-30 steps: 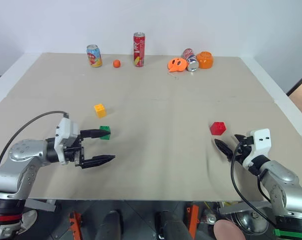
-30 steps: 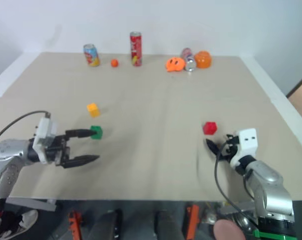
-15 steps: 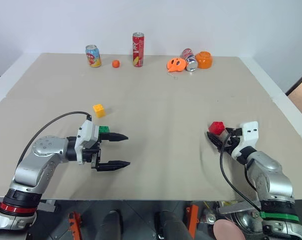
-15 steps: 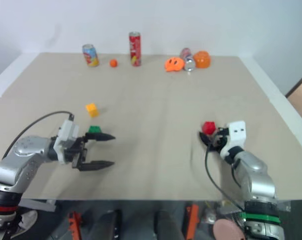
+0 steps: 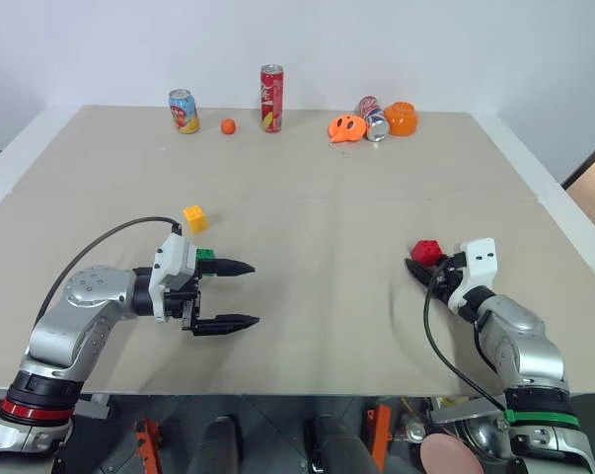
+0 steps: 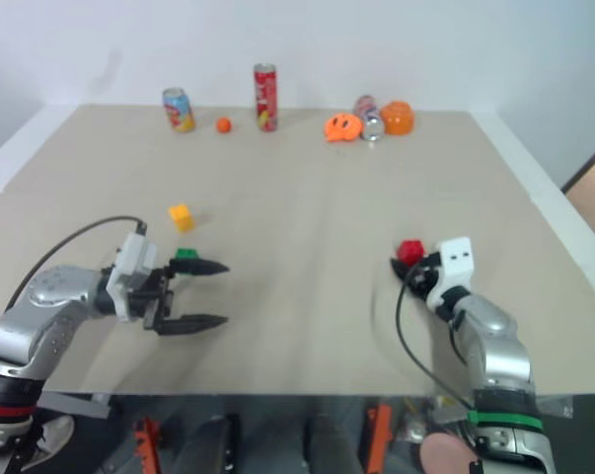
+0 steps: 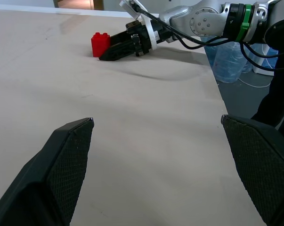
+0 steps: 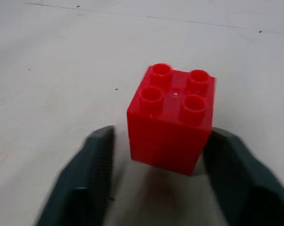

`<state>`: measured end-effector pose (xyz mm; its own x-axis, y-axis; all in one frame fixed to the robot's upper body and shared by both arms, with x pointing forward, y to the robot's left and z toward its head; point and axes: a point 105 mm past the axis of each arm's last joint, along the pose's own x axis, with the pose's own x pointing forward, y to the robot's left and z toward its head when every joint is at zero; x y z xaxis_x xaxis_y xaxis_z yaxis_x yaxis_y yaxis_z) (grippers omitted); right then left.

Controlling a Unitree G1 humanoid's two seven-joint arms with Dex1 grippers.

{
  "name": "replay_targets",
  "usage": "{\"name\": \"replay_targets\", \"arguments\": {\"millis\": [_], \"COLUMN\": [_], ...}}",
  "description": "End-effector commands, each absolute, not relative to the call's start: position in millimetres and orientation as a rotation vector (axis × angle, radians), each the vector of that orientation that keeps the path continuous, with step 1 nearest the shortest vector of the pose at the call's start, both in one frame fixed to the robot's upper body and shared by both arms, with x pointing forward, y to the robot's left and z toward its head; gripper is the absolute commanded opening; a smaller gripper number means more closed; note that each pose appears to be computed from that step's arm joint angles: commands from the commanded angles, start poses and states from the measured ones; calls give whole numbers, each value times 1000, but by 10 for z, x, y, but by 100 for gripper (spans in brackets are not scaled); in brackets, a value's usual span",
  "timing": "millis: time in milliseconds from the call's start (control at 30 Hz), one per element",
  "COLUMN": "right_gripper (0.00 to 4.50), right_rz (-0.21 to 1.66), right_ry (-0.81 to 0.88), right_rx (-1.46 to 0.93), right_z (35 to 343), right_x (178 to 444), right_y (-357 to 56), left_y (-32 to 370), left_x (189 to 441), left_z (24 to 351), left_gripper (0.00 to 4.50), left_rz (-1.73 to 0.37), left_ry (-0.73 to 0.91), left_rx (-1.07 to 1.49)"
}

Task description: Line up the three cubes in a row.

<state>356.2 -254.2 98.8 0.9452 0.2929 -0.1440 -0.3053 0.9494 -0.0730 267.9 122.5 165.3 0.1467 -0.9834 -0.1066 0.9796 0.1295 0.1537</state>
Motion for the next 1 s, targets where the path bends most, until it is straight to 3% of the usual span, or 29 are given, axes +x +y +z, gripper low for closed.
{"name": "replay_targets", "arguments": {"millis": [33, 233, 367, 700, 1000], "right_gripper": [127, 124, 124, 124, 124], "right_rz": [308, 374, 628, 1321, 1585], "right_ry": [82, 90, 125, 200, 260], "right_rx": [-119, -119, -104, -440, -580], "right_z": [1152, 1168, 1204, 1273, 1093], "right_x": [3594, 3586, 3465, 3350, 3411], "right_y": [-2578, -2491, -2184, -1372, -1084], "left_y": [1236, 1290, 1344, 1492, 1780], "left_x": [2702, 2704, 2632, 2491, 2308], "left_z": [1891, 2098, 2136, 2186, 2032], "left_gripper": [450, 450, 450, 450, 450], "left_rz": [-1406, -1422, -1478, -1512, -1421], "left_ry": [-110, -128, -74, -17, 91], "left_rx": [203, 157, 140, 157, 214]}}
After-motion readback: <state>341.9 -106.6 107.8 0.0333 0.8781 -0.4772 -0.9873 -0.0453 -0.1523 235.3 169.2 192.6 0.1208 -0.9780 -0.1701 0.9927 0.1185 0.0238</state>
